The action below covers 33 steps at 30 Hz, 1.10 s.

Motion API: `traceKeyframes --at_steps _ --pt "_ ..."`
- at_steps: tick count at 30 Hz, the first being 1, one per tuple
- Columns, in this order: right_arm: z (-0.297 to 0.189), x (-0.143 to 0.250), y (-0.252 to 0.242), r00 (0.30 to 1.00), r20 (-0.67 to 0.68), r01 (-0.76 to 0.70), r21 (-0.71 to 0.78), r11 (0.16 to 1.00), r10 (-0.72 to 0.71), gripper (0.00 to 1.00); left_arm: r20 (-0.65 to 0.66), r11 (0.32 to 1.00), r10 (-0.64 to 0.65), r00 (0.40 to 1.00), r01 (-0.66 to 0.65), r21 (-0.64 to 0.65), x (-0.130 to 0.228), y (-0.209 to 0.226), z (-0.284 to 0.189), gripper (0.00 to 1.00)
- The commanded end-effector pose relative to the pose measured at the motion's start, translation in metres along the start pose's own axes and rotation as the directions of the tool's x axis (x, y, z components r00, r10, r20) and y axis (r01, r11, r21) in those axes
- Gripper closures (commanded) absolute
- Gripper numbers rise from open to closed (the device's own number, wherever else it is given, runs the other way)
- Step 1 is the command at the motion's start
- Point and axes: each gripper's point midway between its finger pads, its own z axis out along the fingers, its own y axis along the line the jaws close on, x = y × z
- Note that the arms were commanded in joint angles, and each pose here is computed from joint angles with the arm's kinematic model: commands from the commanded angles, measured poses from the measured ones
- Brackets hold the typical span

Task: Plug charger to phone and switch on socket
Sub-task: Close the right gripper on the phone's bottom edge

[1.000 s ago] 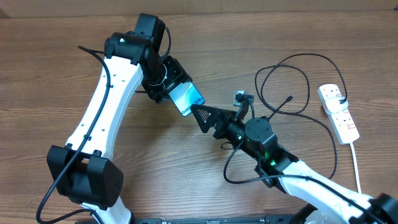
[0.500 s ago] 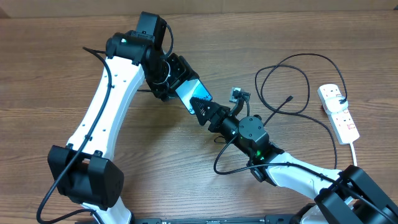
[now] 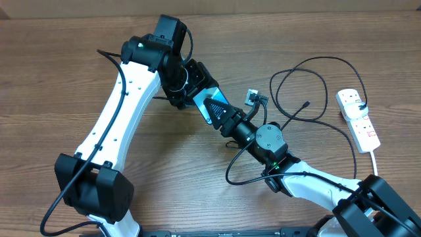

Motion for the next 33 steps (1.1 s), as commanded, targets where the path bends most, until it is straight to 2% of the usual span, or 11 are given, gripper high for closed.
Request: traceKeyframes --at_steps 1,7,20,30,33 --pt "0.0027 -0.0029 0.006 1.0 0.012 0.0 -0.015 1.0 0.0 0.55 -0.013 0.999 0.008 1.0 -0.008 0.04 0.0059 -0.0137 -0.0037 0.53" --pt "0.0027 -0.0028 0.0061 1.0 0.011 0.0 -0.015 1.0 0.0 0.64 -0.015 0.999 0.017 1.0 -0.016 0.043 0.0096 -0.0173 -0.0017 0.53" --pt "0.0027 -0.0005 0.0073 1.0 -0.002 0.0 -0.022 1.0 0.0 0.79 -0.01 0.999 0.018 1.0 -0.017 0.038 0.009 -0.0166 -0.0015 0.53" --pt "0.0026 0.0011 0.0081 1.0 -0.012 0.0 -0.026 1.0 0.0 0.87 -0.01 0.999 0.022 1.0 -0.022 0.038 0.009 -0.0164 -0.0015 0.53" --pt "0.0026 0.0012 0.008 1.0 -0.012 0.0 -0.026 1.0 0.0 0.87 -0.01 0.999 0.028 1.0 -0.028 0.038 0.009 -0.0163 -0.0015 0.48"
